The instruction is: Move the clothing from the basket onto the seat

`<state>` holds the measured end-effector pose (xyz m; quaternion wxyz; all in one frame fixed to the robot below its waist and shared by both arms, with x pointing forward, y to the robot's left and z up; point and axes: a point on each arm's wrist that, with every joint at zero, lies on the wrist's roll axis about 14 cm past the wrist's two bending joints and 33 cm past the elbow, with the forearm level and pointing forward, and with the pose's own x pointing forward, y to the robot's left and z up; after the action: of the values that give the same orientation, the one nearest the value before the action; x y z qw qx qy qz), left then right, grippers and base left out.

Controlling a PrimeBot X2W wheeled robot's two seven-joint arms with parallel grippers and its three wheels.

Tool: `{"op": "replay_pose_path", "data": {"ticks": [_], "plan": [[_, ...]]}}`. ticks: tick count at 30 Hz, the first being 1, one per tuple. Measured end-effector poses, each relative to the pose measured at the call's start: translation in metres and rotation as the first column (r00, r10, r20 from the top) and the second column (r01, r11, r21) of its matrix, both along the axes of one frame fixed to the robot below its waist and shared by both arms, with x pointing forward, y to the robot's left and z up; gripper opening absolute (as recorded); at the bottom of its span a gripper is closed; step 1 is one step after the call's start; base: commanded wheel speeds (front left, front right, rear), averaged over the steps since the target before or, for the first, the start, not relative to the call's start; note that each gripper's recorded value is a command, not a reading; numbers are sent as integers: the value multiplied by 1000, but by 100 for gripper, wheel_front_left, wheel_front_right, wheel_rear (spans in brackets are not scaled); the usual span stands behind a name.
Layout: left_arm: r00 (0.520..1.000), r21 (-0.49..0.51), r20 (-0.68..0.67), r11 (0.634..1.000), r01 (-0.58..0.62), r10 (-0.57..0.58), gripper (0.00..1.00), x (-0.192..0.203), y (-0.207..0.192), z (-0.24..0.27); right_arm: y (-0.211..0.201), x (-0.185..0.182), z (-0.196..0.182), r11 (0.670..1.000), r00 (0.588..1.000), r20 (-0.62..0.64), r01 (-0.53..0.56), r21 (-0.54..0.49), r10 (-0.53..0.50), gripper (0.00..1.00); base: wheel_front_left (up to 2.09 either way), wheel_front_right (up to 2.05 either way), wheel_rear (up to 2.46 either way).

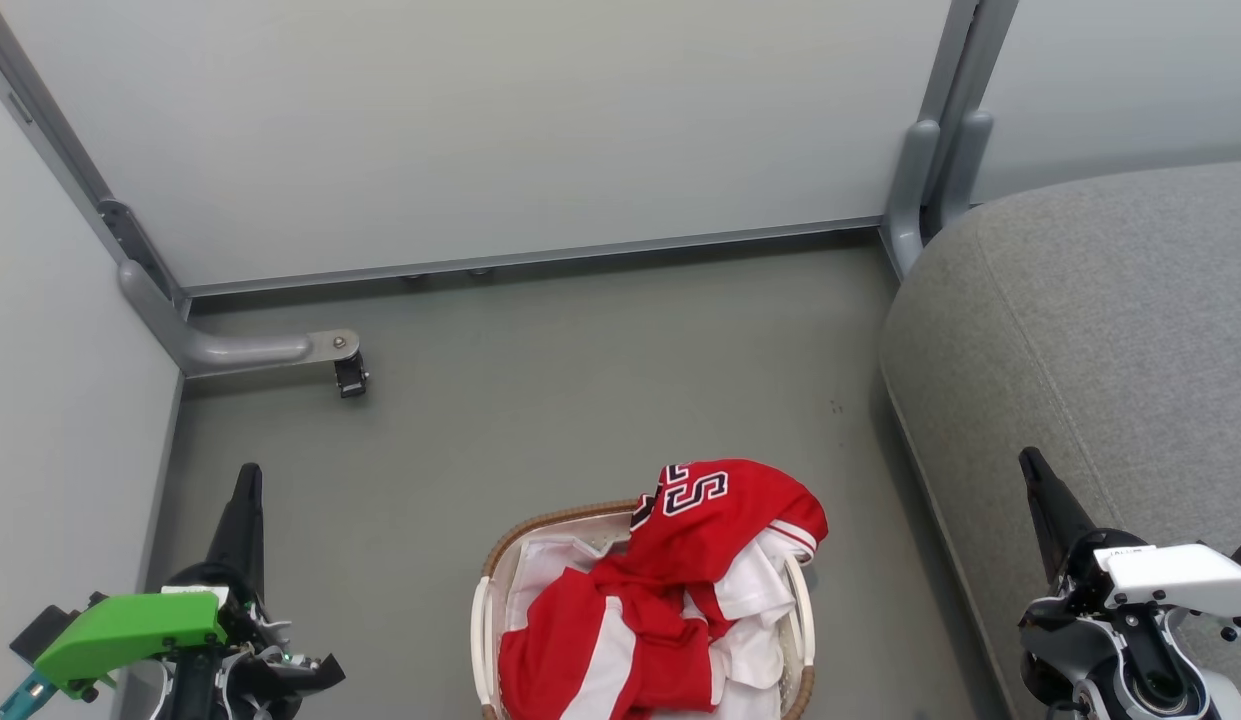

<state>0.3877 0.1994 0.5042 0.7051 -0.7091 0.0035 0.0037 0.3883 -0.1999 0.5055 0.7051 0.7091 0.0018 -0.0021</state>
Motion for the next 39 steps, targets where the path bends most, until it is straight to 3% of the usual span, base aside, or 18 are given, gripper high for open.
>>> {"op": "replay_pose_path", "data": {"ticks": [39], "plan": [[1000,0,0,1000,0,0,0,0,0,0,0,0,0,1000,1000,0,0,0,0,0,0,0,0]]}}
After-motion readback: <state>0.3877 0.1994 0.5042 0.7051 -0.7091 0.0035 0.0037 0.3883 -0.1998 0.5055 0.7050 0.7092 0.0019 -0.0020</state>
